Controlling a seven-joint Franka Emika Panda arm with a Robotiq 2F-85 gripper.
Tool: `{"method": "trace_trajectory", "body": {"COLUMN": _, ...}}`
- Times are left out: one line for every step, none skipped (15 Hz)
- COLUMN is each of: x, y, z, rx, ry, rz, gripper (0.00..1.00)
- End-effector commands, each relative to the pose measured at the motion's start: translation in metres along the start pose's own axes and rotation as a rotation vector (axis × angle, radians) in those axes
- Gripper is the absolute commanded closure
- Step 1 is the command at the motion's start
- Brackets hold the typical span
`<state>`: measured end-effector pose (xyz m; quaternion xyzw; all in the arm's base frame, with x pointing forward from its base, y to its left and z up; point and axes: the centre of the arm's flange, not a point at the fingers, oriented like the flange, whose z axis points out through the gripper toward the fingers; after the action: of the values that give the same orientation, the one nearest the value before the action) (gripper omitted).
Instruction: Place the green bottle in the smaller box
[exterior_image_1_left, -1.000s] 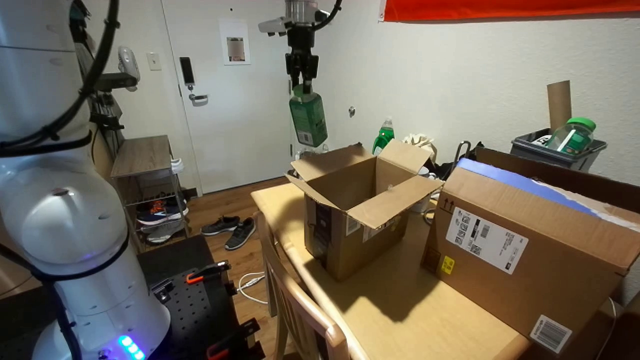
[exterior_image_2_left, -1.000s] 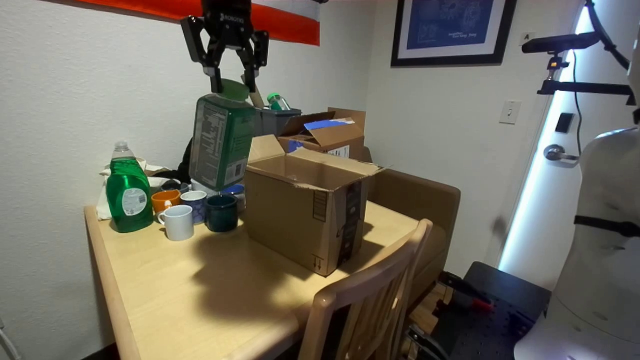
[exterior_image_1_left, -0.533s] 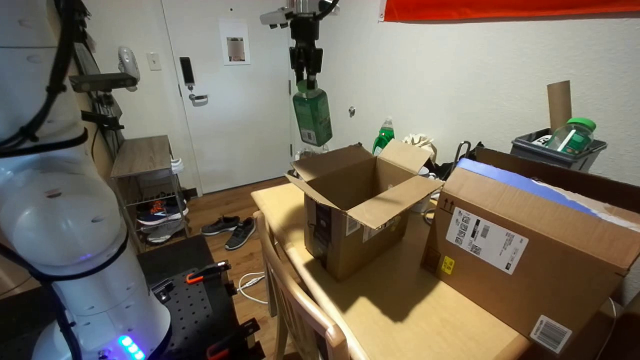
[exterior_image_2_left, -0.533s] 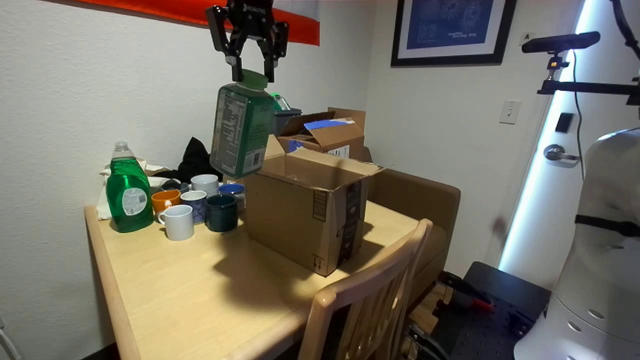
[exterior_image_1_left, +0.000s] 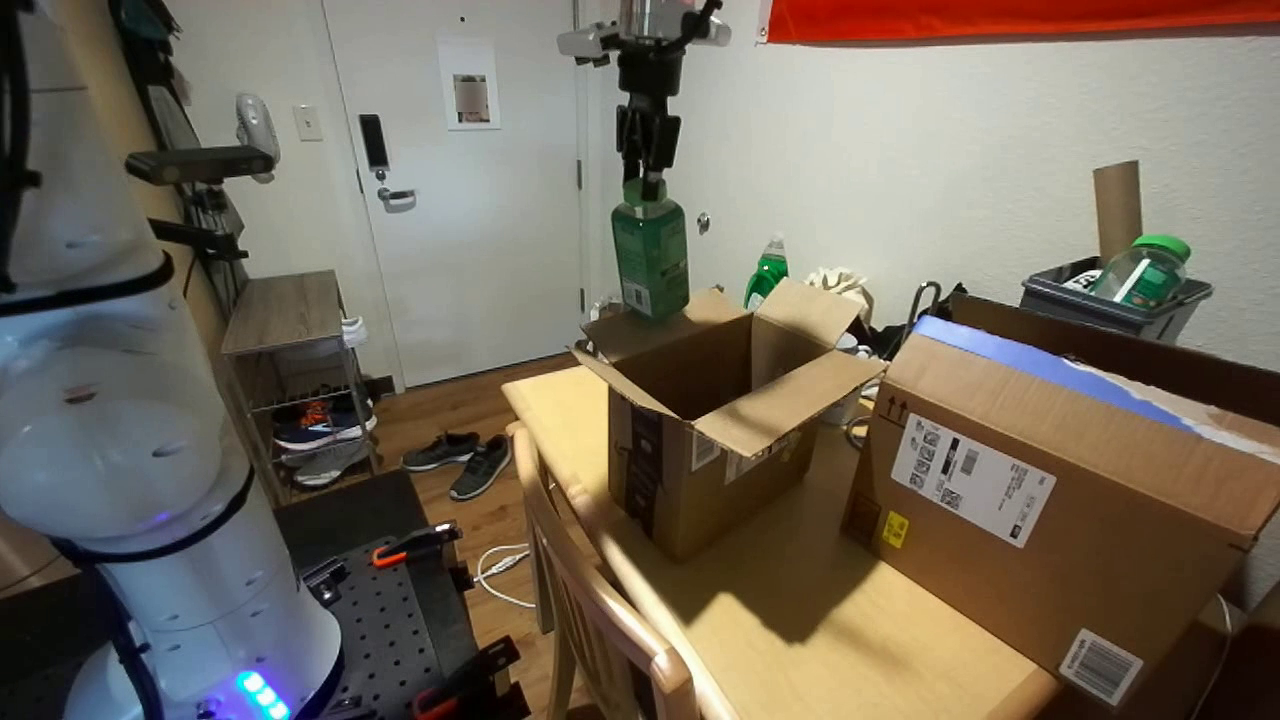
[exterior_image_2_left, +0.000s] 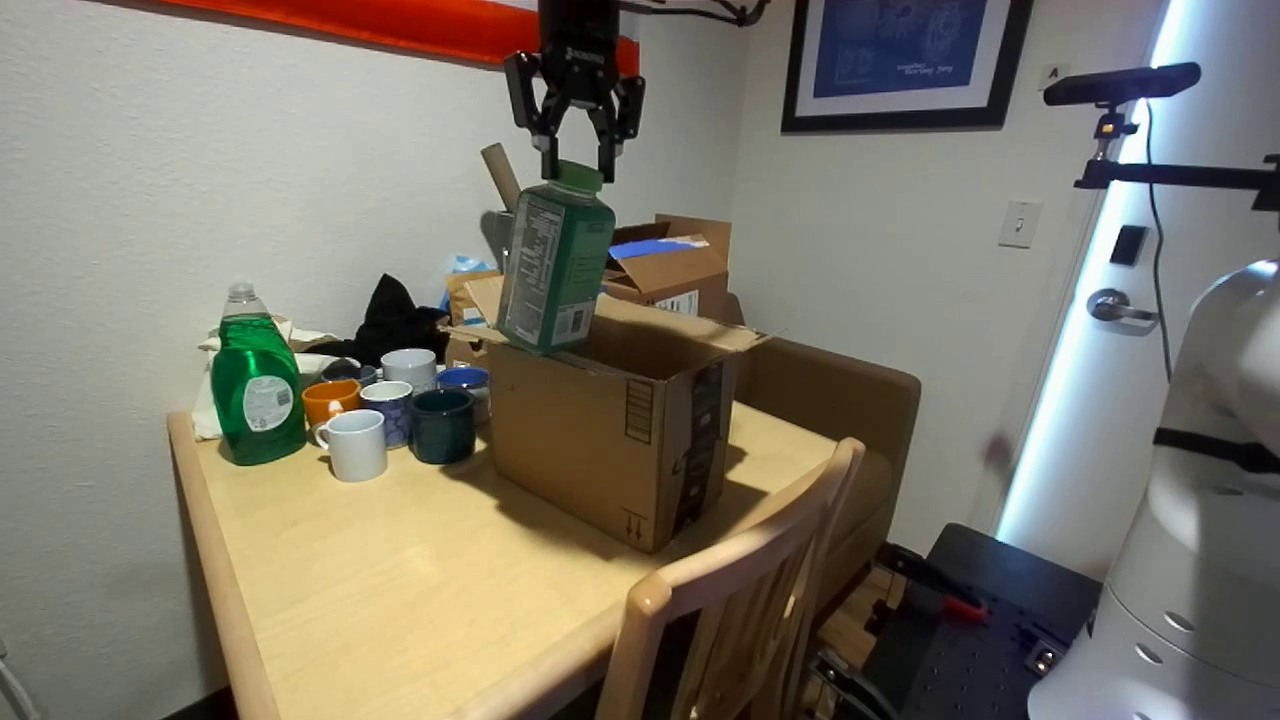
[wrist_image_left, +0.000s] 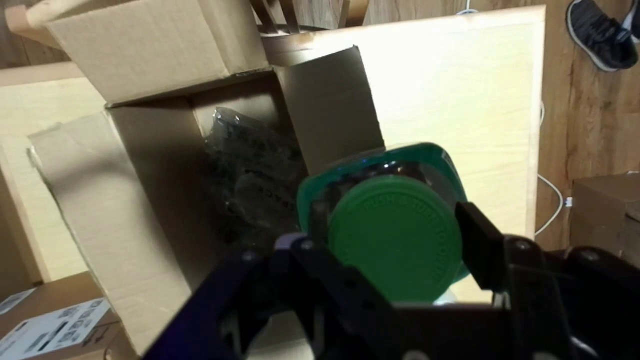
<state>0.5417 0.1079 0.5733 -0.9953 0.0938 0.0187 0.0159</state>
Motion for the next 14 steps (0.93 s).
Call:
{"method": "trace_trajectory", "body": {"x": -0.010, "y": 0.026, "z": 0.004, "rx": 0.040, "ry": 0.007, "rz": 0.025, "gripper": 0.61}}
{"method": "trace_trajectory", "body": {"x": -0.008, "y": 0.032, "z": 0.007, "rx": 0.042, "ry": 0.001, "rz": 0.032, "gripper": 0.61}}
{"method": "trace_trajectory", "body": {"x": -0.006, "y": 0.037, "z": 0.010, "rx": 0.046, "ry": -0.005, "rz": 0.040, "gripper": 0.61}}
{"method": "trace_trajectory", "body": {"x": -0.005, "y": 0.041, "z": 0.013, "rx": 0.051, "ry": -0.011, "rz": 0.048, "gripper": 0.61}}
{"method": "trace_trajectory", "body": {"x": -0.004, "y": 0.046, "z": 0.016, "rx": 0.056, "ry": -0.015, "rz": 0.049, "gripper": 0.61}}
{"method": "trace_trajectory", "body": {"x": -0.002, "y": 0.053, "z": 0.019, "rx": 0.059, "ry": -0.019, "rz": 0.055, "gripper": 0.61}}
{"method": "trace_trajectory", "body": {"x": -0.001, "y": 0.058, "z": 0.022, "rx": 0.059, "ry": -0.024, "rz": 0.062, "gripper": 0.61}}
{"method": "trace_trajectory", "body": {"x": 0.000, "y": 0.065, "z": 0.024, "rx": 0.065, "ry": -0.026, "rz": 0.064, "gripper": 0.61}}
{"method": "trace_trajectory", "body": {"x": 0.001, "y": 0.071, "z": 0.027, "rx": 0.071, "ry": -0.030, "rz": 0.072, "gripper": 0.61}}
{"method": "trace_trajectory", "body": {"x": 0.003, "y": 0.077, "z": 0.028, "rx": 0.079, "ry": -0.032, "rz": 0.078, "gripper": 0.61}}
{"method": "trace_trajectory", "body": {"x": 0.005, "y": 0.083, "z": 0.028, "rx": 0.085, "ry": -0.031, "rz": 0.080, "gripper": 0.61}}
{"method": "trace_trajectory", "body": {"x": 0.006, "y": 0.087, "z": 0.028, "rx": 0.091, "ry": -0.034, "rz": 0.085, "gripper": 0.61}}
{"method": "trace_trajectory", "body": {"x": 0.007, "y": 0.092, "z": 0.029, "rx": 0.091, "ry": -0.035, "rz": 0.084, "gripper": 0.61}}
{"method": "trace_trajectory", "body": {"x": 0.007, "y": 0.095, "z": 0.031, "rx": 0.091, "ry": -0.036, "rz": 0.088, "gripper": 0.61}}
